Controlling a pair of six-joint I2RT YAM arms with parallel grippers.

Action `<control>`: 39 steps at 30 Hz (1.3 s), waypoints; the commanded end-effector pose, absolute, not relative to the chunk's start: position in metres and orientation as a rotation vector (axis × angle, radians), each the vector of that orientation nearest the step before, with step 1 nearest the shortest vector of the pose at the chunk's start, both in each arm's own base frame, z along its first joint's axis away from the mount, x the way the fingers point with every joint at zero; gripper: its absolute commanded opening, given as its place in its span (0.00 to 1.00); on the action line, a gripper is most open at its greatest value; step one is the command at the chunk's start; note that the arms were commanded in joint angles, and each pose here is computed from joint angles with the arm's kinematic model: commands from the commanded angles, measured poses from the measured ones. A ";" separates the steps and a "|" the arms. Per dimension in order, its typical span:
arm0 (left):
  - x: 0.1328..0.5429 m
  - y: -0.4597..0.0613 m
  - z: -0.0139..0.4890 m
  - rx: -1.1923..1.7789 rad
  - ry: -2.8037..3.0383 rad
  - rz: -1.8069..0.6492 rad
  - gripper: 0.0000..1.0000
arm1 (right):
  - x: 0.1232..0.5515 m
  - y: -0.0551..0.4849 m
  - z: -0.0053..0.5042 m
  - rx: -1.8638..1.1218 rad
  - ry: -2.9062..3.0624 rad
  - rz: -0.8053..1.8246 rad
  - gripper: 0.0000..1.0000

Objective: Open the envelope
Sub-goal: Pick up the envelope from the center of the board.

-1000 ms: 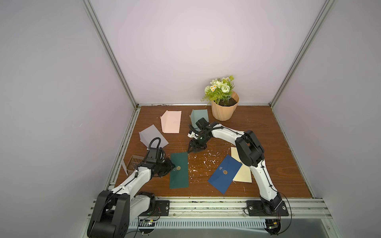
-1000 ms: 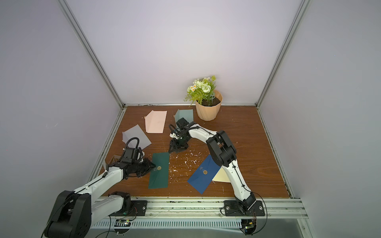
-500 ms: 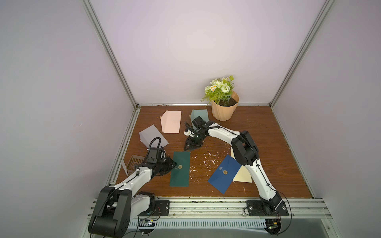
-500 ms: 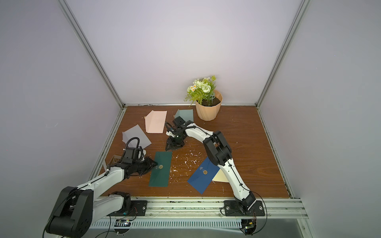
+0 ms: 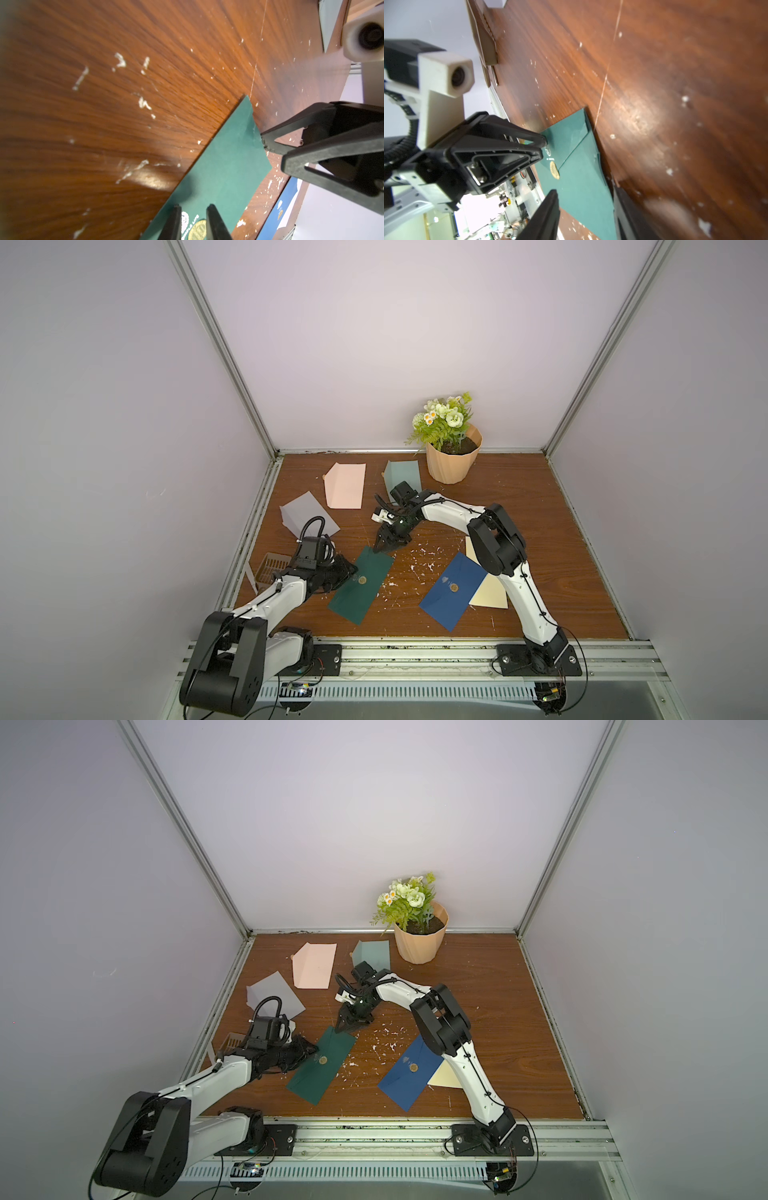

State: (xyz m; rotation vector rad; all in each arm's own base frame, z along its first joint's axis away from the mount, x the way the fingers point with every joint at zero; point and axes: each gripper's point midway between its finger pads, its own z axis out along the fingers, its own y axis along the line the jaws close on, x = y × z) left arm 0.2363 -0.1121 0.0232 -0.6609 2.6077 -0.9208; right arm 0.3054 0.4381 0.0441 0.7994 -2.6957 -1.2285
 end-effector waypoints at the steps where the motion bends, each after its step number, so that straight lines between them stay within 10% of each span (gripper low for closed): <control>1: 0.194 -0.094 -0.018 -0.805 2.774 -0.741 0.25 | 0.317 0.424 0.054 0.782 -2.820 -1.125 0.57; 39: 0.181 -0.094 -0.032 -0.844 2.818 -0.737 0.25 | 0.272 0.419 0.048 0.484 -2.595 -1.357 0.53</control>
